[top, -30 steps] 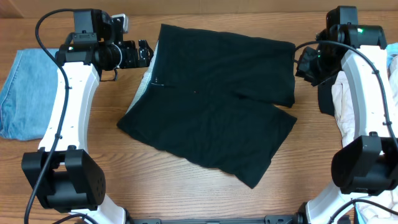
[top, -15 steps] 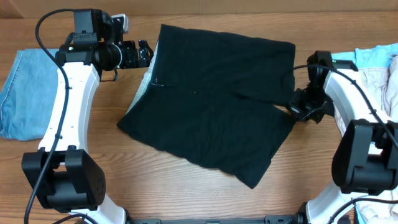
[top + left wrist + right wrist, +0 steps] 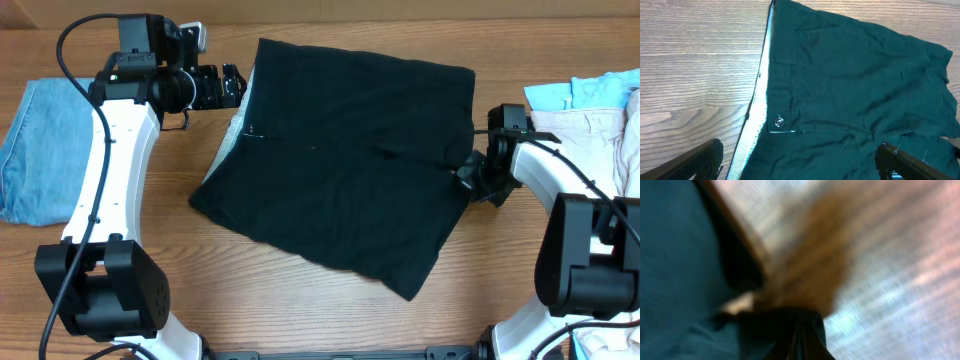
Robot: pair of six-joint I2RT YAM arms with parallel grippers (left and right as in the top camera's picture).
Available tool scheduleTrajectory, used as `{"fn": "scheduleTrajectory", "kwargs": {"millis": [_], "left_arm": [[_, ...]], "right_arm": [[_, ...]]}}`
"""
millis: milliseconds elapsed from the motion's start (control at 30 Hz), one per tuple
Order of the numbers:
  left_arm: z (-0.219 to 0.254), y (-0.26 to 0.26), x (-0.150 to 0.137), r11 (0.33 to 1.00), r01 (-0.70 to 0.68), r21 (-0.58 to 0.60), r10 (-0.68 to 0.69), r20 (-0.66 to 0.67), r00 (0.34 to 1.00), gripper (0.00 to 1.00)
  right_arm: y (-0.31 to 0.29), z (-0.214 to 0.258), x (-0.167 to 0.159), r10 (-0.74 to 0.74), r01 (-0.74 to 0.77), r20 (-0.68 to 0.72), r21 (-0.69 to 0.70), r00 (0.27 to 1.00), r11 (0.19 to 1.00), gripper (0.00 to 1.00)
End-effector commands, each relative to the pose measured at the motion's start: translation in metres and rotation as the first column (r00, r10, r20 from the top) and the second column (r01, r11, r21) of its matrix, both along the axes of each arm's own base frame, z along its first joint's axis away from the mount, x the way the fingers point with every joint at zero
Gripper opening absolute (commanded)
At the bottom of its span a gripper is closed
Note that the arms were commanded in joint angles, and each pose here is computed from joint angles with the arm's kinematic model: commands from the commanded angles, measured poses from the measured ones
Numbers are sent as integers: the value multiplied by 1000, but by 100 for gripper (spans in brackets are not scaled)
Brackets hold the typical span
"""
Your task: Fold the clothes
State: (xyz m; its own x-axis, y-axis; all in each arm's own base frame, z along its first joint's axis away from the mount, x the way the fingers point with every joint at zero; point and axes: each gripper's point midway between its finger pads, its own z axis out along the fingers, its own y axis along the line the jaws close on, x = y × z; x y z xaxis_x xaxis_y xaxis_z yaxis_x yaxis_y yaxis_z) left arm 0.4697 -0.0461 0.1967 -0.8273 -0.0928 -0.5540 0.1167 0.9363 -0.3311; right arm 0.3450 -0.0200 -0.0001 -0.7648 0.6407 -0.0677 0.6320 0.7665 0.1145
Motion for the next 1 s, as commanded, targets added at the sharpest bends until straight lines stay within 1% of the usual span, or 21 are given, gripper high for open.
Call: {"fn": "scheduleTrajectory", "kwargs": {"millis": [0, 33, 100, 200, 267, 300, 333, 367, 467, 533, 567, 600, 633, 700, 733, 767, 800, 833, 867, 933, 967], "left_arm": [[3, -5, 5, 1000, 30, 0, -30, 16, 999, 100], [3, -5, 5, 1000, 30, 0, -30, 16, 999, 100], [3, -5, 5, 1000, 29, 0, -29, 16, 999, 100], [3, -5, 5, 1000, 30, 0, -30, 16, 999, 100], [3, -5, 5, 1000, 29, 0, -29, 16, 999, 100], [3, -5, 5, 1000, 29, 0, -29, 16, 999, 100], [3, -5, 5, 1000, 29, 0, -29, 16, 999, 100], [3, -5, 5, 1000, 29, 0, -29, 16, 999, 100], [9, -4, 12, 1000, 26, 6, -27, 57, 998, 100], [5, 6, 14, 999, -10, 53, 8, 52, 999, 100], [-3, 10, 11, 997, -23, 77, 21, 24, 999, 100], [-9, 9, 7, 995, 16, 97, -17, 6, 1000, 100], [-17, 6, 2, 988, 92, 123, -91, -9, 996, 100], [-42, 4, -1, 982, 142, 128, -133, -73, 988, 100], [-56, -2, -1, 972, 207, 113, -197, -90, 976, 92], [-68, -10, -2, 961, 263, 86, -254, -101, 962, 79], [-83, -16, -3, 951, 306, 50, -299, -117, 947, 55], [-99, -22, -4, 942, 336, 15, -331, -139, 933, 41], [-121, -26, -6, 931, 366, -7, -361, -171, 917, 40], [-153, -28, -7, 924, 382, -24, -377, -223, 899, 48], [-169, -28, -9, 923, 384, -35, -381, -248, 891, 48]], "right_arm": [[-7, -9, 12, 80, -77, 50, -47, 996, 996, 7], [-10, -7, 19, 102, -97, 76, -69, 992, 993, 10], [-17, -5, 26, 98, -87, 99, -109, 990, 990, 10], [-17, 13, 38, 99, -87, 110, -106, 989, 991, 11], [-18, 45, 50, 98, -88, 104, -105, 990, 991, 22], [-19, 70, 61, 99, -86, 122, -108, 988, 990, 32], [-20, 90, 68, 99, -84, 136, -111, 986, 990, 61], [-22, 121, 77, 95, -77, 160, -115, 982, 990, 100], [-31, 141, 80, 85, -64, 176, -121, 981, 991, 100], [-33, 139, 76, 81, -63, 160, -118, 984, 991, 100], [-33, 139, 75, 81, -62, 158, -118, 984, 991, 100], [-33, 138, 75, 81, -62, 157, -118, 984, 991, 100], [-33, 138, 75, 81, -62, 157, -118, 984, 991, 100], [-33, 138, 75, 81, -62, 157, -118, 984, 991, 100], [-33, 138, 75, 81, -62, 157, -118, 984, 991, 100], [-33, 138, 75, 81, -62, 157, -118, 984, 991, 100], [-33, 138, 75, 81, -62, 157, -118, 984, 991, 100], [-33, 138, 75, 81, -62, 157, -118, 984, 991, 100], [-33, 138, 75, 81, -62, 157, -118, 984, 991, 100], [-33, 138, 75, 81, -62, 157, -118, 984, 991, 100], [-33, 138, 75, 81, -62, 157, -118, 984, 991, 100]]}}
